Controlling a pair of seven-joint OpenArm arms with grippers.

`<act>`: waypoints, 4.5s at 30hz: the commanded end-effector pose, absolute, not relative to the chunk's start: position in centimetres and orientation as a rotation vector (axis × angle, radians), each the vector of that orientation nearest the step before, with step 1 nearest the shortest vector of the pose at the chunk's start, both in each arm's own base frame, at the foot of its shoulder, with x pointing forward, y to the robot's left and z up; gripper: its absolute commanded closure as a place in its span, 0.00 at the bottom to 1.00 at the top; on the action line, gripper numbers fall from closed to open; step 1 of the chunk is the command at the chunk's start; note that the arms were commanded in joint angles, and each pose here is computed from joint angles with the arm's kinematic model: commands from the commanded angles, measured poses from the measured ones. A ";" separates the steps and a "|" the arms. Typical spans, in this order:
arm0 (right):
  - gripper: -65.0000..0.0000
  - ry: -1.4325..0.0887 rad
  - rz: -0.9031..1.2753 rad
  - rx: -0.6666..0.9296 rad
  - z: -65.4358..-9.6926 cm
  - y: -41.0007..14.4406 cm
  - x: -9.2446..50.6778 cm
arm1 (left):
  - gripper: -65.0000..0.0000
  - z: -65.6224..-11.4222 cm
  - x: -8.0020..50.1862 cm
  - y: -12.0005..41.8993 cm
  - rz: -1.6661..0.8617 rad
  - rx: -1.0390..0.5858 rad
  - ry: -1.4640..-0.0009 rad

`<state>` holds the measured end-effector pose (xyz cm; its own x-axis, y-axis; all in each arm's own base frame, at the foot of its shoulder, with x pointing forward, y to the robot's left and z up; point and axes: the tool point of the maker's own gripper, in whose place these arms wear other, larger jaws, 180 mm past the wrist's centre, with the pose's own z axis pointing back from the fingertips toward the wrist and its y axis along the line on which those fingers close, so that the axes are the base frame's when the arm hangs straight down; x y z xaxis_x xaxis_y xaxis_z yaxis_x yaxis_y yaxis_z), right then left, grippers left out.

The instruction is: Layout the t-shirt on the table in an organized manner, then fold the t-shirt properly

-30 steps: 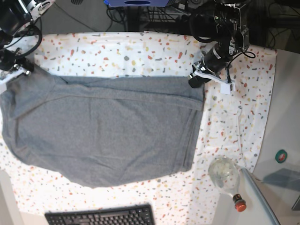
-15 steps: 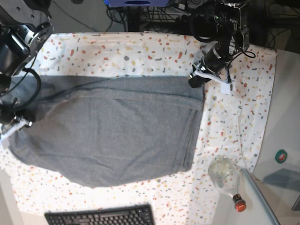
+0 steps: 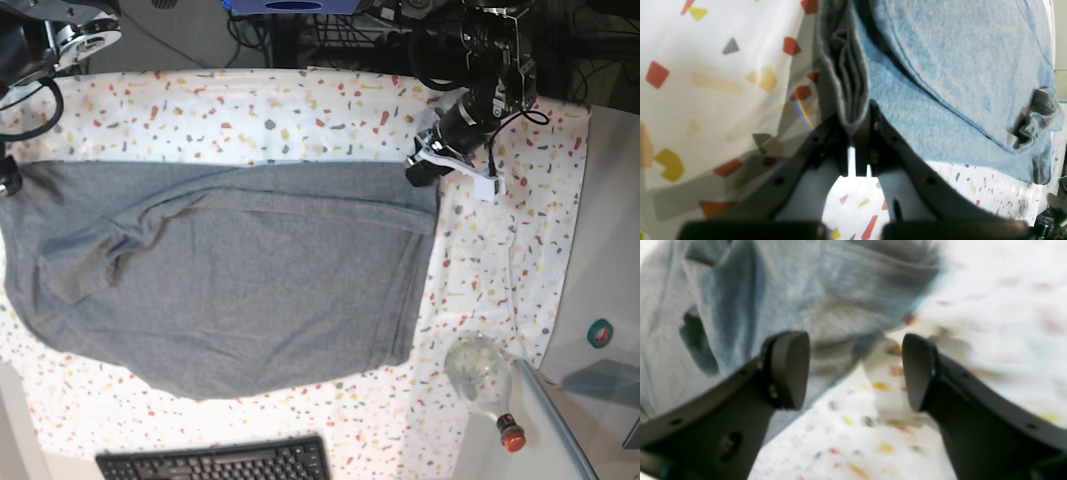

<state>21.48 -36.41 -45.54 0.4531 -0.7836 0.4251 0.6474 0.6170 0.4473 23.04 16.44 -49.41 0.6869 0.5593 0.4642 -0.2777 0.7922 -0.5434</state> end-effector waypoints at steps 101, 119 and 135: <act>1.00 -0.648 -0.618 0.145 -42.3 -40.8 24.8 | 1.00 -39.7 30.6 20.0 0.451 -0.397 -0.763; 1.00 -0.461 -0.675 0.106 -47.1 -39.9 15.1 | 1.00 -45.6 20.2 23.7 0.468 -0.230 -0.597; 1.00 -0.341 -0.702 0.143 -45.8 -38.5 12.8 | 1.00 -46.8 18.0 23.5 0.427 -0.205 -0.471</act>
